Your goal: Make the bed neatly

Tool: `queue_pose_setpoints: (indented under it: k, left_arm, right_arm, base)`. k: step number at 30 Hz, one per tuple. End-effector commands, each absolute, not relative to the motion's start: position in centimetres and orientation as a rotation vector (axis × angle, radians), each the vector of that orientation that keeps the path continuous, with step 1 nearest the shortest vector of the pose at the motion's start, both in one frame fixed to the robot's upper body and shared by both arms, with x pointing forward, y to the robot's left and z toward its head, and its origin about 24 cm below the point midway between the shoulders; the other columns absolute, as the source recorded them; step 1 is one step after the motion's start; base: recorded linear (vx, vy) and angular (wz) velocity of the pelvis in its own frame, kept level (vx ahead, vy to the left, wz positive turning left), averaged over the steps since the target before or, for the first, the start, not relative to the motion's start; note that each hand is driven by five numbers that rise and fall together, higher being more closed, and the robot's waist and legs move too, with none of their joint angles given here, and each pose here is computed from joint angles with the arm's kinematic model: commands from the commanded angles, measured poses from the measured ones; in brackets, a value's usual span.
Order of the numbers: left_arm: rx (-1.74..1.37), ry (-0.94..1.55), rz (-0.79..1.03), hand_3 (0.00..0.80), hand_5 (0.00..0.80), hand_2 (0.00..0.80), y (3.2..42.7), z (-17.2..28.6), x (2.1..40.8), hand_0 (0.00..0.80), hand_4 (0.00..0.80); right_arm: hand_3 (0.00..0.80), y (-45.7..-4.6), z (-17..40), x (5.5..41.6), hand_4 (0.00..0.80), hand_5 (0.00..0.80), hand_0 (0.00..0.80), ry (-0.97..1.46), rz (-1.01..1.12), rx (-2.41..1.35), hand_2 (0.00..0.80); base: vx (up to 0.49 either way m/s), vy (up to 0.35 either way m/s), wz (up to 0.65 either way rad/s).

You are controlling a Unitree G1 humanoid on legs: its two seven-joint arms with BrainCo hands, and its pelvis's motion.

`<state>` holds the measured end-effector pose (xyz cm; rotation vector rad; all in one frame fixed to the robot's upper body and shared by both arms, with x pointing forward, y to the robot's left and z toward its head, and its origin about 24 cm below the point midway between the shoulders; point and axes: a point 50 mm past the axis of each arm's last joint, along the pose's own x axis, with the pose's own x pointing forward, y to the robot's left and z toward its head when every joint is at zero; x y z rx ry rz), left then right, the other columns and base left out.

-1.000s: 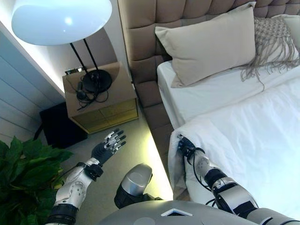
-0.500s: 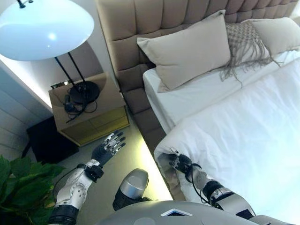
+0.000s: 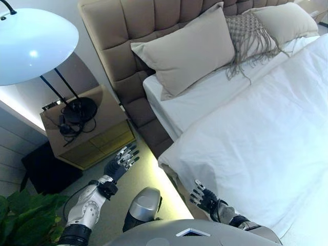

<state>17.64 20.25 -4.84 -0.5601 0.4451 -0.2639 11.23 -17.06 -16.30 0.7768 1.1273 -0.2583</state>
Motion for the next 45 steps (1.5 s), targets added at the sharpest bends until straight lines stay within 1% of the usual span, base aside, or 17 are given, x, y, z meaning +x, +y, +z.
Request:
queue_pose_setpoints:
  k: [1, 4, 9, 15, 19, 21, 22, 25, 30, 34, 35, 36, 38, 40, 45]
  left_arm:
    - [-0.584, 0.283, -0.293, 0.0, 0.0, 0.0, 19.3, -2.4, 19.6, 0.0, 0.0]
    - [-0.587, 0.269, -0.256, 0.0, 0.0, 0.0, 19.8, -2.4, 19.7, 0.0, 0.0]
    - [-0.58, 0.23, -0.185, 0.0, 0.0, 0.0, 20.8, -2.2, 20.0, 0.0, 0.0]
    - [-0.579, 0.216, -0.116, 0.0, 0.0, 0.0, 22.2, -2.5, 19.8, 0.0, 0.0]
    - [-0.555, 0.225, -0.097, 0.0, 0.0, 0.0, 22.7, -2.7, 19.6, 0.0, 0.0]
    - [-0.531, 0.227, -0.09, 0.0, 0.0, 0.0, 23.0, -2.8, 19.7, 0.0, 0.0]
    - [-0.528, 0.228, -0.091, 0.0, 0.0, 0.0, 23.0, -2.8, 19.7, 0.0, 0.0]
    - [-0.483, 0.241, -0.082, 0.0, 0.0, 0.0, 23.4, -2.9, 19.8, 0.0, 0.0]
    - [-0.332, 0.264, -0.129, 0.0, 0.0, 0.0, 23.8, -2.7, 19.7, 0.0, 0.0]
    - [-0.146, 0.245, -0.173, 0.0, 0.0, 0.0, 23.7, -2.1, 20.4, 0.0, 0.0]
    - [-0.046, 0.218, -0.186, 0.0, 0.0, 0.0, 23.6, -1.7, 20.7, 0.0, 0.0]
    - [0.06, 0.186, -0.197, 0.0, 0.0, 0.0, 23.4, -1.2, 21.1, 0.0, 0.0]
    - [0.172, 0.152, -0.224, 0.0, 0.0, 0.0, 22.8, -0.7, 21.7, 0.0, 0.0]
    - [0.247, 0.125, -0.244, 0.0, 0.0, 0.0, 22.3, -0.3, 22.0, 0.0, 0.0]
    - [0.549, 0.013, -0.294, 0.0, 0.0, 0.0, 20.4, 0.3, 22.8, 0.0, 0.0]
  right_arm:
    - [0.0, -17.8, -15.7, 12.8, 0.0, 0.0, 0.0, 1.032, -0.272, 0.833, 0.0]
    - [0.0, -17.5, -15.4, 13.1, 0.0, 0.0, 0.0, 0.981, -0.241, 0.878, 0.0]
    - [0.0, -16.2, -13.6, 14.1, 0.0, 0.0, 0.0, 0.87, -0.109, 0.892, 0.0]
    - [0.0, -17.3, -12.3, 13.6, 0.0, 0.0, 0.0, 0.761, -0.117, 0.887, 0.0]
    - [0.0, -18.7, -12.0, 13.1, 0.0, 0.0, 0.0, 0.724, -0.19, 0.858, 0.0]
    - [0.0, -20.0, -12.1, 12.8, 0.0, 0.0, 0.0, 0.698, -0.281, 0.852, 0.0]
    - [0.0, -20.1, -12.1, 12.8, 0.0, 0.0, 0.0, 0.697, -0.285, 0.853, 0.0]
    - [0.0, -22.3, -12.5, 12.0, 0.0, 0.0, 0.0, 0.67, -0.412, 0.824, 0.0]
    - [0.0, -26.2, -12.4, 10.7, 0.0, 0.0, 0.0, 0.534, -0.612, 0.893, 0.0]
    - [0.0, -28.4, -11.9, 10.1, 0.0, 0.0, 0.0, 0.434, -0.692, 0.909, 0.0]
    - [0.0, -28.7, -11.7, 10.1, 0.0, 0.0, 0.0, 0.412, -0.701, 0.912, 0.0]
    - [0.0, -28.9, -11.6, 10.1, 0.0, 0.0, 0.0, 0.391, -0.706, 0.919, 0.0]
    - [0.0, -28.9, -11.5, 9.9, 0.0, 0.0, 0.0, 0.372, -0.716, 0.934, 0.0]
    - [0.0, -28.7, -11.6, 9.7, 0.0, 0.0, 0.0, 0.376, -0.712, 0.937, 0.0]
    - [0.0, -27.6, -12.0, 10.0, 0.0, 0.0, 0.0, 0.414, -0.67, 0.945, 0.0]
  base:
    - [-0.08, -0.044, -0.03]
    - [-0.096, -0.067, -0.05]
    - [-0.101, -0.097, -0.26]
    - [-0.062, -0.103, -0.3]
    - [-0.036, -0.116, -0.31]
    - [-0.028, -0.109, -0.28]
    - [-0.016, -0.124, -0.24]
    - [-0.011, -0.141, -0.27]
    - [-0.011, -0.145, -0.25]
    - [-0.017, -0.096, -0.21]
    - [-0.019, -0.078, -0.08]
    - [-0.014, -0.076, -0.15]
    - [-0.007, -0.082, -0.15]
    - [0.002, -0.071, -0.08]
    - [0.015, -0.063, -0.12]
